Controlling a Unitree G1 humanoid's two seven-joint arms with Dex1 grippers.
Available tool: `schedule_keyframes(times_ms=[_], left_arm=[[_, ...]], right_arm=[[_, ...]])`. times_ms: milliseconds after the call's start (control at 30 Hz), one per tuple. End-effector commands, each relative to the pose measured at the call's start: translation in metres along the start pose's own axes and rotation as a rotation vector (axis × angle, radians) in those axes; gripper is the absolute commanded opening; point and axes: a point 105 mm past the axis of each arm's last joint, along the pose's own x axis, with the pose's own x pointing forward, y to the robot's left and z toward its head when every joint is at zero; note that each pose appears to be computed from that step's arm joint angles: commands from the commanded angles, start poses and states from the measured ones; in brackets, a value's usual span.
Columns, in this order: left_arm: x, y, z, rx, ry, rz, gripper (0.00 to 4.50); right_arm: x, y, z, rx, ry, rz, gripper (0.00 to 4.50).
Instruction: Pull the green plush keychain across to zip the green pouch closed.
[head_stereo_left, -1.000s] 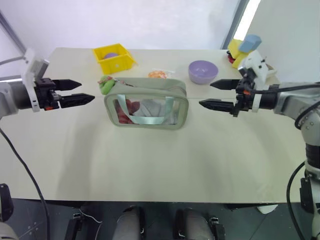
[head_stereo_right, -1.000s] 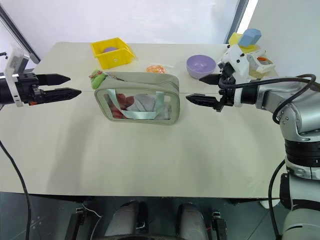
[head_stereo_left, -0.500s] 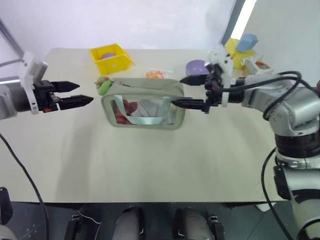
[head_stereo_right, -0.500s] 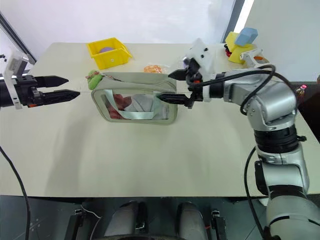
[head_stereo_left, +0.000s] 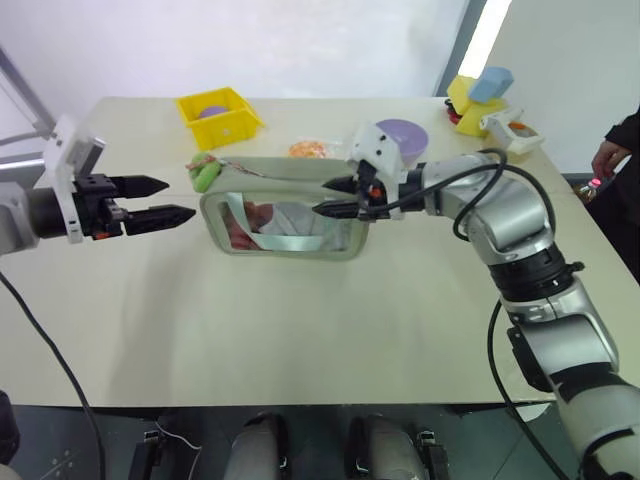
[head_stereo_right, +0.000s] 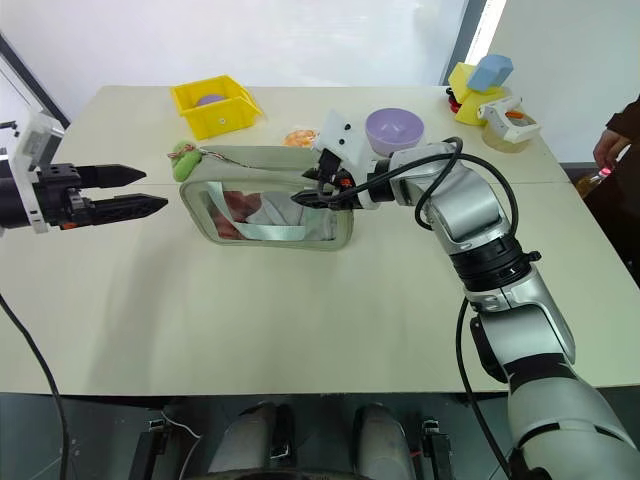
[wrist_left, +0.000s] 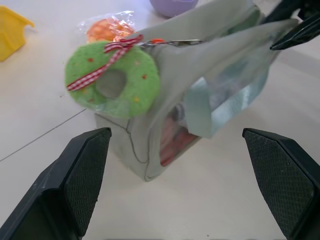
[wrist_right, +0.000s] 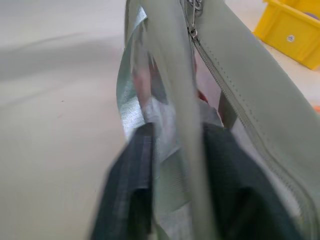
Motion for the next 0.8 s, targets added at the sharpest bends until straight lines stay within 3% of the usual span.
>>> schedule_keyframes(times_ms=[33,200,533,800], left_arm=[[-0.012,0.002,0.013,0.043,-0.03,0.035,4.5],[-0.015,0.005,0.012,0.04,-0.03,0.048,4.5],[-0.001,0.02,0.002,0.015,-0.063,0.079,4.5],[0.044,0.032,0.009,0.002,-0.145,0.054,4.5]], right_arm=[[-0.007,0.011,0.027,-0.095,-0.082,0.06,0.69],[-0.014,0.01,0.004,-0.148,-0.022,0.067,0.69],[-0.015,0.005,-0.013,-0.227,0.011,0.046,0.69],[-0.016,0.01,-0.014,-0.247,0.017,0.058,0.69]])
